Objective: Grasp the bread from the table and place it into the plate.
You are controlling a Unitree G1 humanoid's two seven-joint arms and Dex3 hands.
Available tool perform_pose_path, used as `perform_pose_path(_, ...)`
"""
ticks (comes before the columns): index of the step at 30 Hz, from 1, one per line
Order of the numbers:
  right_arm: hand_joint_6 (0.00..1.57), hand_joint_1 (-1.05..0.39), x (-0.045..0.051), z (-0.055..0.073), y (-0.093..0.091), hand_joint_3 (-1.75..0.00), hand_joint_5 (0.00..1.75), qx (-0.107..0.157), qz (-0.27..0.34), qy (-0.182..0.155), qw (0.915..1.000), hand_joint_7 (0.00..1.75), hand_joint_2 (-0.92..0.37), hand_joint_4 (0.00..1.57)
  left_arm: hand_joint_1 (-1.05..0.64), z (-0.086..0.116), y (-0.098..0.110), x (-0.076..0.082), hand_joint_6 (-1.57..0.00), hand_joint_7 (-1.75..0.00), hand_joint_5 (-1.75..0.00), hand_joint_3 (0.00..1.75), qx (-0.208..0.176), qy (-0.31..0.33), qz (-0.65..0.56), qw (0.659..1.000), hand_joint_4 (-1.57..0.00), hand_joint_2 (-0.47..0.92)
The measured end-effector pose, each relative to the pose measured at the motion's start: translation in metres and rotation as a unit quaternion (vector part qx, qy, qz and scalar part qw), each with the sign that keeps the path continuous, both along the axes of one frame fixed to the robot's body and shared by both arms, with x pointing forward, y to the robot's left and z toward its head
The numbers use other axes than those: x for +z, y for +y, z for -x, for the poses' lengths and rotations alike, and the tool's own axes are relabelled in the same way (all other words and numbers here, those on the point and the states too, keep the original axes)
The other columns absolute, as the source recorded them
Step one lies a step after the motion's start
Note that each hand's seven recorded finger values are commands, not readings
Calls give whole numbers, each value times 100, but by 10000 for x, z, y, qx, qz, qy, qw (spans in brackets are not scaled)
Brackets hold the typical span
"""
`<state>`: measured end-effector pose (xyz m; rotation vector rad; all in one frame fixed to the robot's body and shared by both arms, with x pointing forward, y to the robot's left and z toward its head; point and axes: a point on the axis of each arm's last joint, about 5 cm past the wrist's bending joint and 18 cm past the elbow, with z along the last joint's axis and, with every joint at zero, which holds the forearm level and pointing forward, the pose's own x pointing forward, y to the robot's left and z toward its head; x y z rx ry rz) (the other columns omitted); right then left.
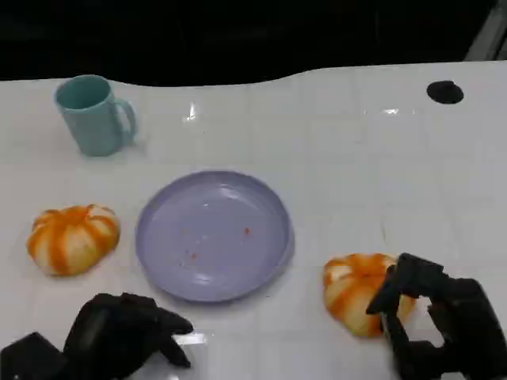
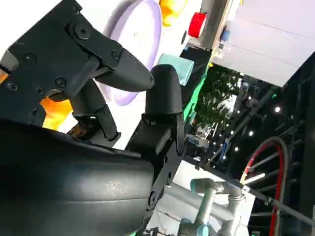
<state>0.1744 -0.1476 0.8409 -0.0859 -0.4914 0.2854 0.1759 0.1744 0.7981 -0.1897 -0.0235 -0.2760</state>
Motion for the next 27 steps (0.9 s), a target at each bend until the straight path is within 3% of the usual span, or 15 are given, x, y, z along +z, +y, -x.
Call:
perform_pose_path(20, 85, -28, -25, -1, -12, -142, 175, -54, 46, 7, 10000, 147, -31, 86, -105, -10, -3, 7, -157, -20, -82, 2, -4, -48, 1, 10000, -140, 92)
perform_pose_path(27, 83, -25, -15, 3, -15, -148, 171, -45, 42, -46, 10000, 142, -27, 86, -105, 2, -18, 3, -157, -21, -82, 2, -54, -36, -28, 10000, -140, 92)
